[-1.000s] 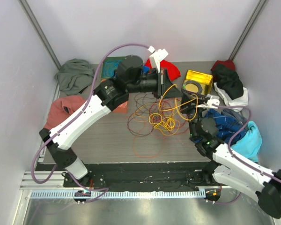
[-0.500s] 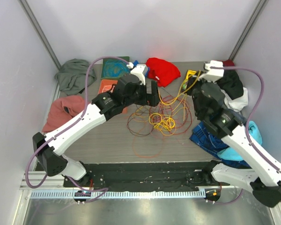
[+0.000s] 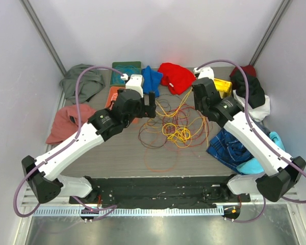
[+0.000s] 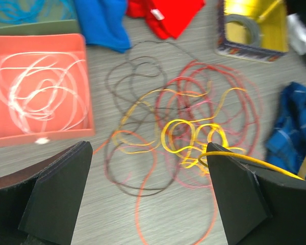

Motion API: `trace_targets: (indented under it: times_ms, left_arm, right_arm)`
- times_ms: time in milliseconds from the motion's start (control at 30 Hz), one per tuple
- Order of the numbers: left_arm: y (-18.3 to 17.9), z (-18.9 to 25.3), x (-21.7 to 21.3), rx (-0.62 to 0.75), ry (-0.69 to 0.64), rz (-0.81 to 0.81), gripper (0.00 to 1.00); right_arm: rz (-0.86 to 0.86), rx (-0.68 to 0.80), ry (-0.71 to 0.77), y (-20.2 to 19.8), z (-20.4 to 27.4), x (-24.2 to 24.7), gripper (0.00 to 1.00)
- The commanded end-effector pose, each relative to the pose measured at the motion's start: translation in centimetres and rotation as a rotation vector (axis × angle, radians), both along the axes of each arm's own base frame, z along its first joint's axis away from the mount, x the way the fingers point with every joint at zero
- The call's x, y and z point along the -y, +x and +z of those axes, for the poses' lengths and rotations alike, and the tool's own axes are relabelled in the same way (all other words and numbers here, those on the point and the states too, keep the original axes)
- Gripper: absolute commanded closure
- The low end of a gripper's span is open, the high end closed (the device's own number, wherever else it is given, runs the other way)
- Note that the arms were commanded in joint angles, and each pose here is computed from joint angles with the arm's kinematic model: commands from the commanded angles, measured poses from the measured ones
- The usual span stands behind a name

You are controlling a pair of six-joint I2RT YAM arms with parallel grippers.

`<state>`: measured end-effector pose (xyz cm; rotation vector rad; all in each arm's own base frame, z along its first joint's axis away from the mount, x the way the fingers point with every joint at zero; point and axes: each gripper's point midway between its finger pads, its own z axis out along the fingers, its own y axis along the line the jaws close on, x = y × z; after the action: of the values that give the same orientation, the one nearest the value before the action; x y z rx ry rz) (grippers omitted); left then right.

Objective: Untangle the cables

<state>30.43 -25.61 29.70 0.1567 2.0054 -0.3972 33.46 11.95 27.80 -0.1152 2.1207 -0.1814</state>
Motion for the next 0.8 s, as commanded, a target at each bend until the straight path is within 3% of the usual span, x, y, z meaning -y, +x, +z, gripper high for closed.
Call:
trace_targets:
  times_ms: [0,133,533,633,767]
  left_arm:
    - [0.9,1.0,-2.9,0.099,0.083,0.083,0.00]
    - [1.2,-1.9,-3.5,0.042,0.204,0.104,0.00]
    - [1.0,-7.7,-2.0,-0.167,0.289,0.044,0.00]
    - [0.7,-8.4,-1.9,-0.195,0.273,0.052,0.00]
    - [-0.4,-7.8,-1.0,-0.192,0.112,0.043,0.00]
  right_arm:
    - [0.015,0.005,0.090,-1.4,0.8,-0.1,0.99]
    - [0.016,0.028,0.119,-1.9,1.7,0.0,0.99]
    - [0.022,0.035,0.108,-3.2,3.1,1.1,0.99]
    - [0.006,0.046,0.107,-2.8,3.6,1.3,0.99]
    - [-0.063,0.030,0.125,-0.6,3.3,2.7,0.99]
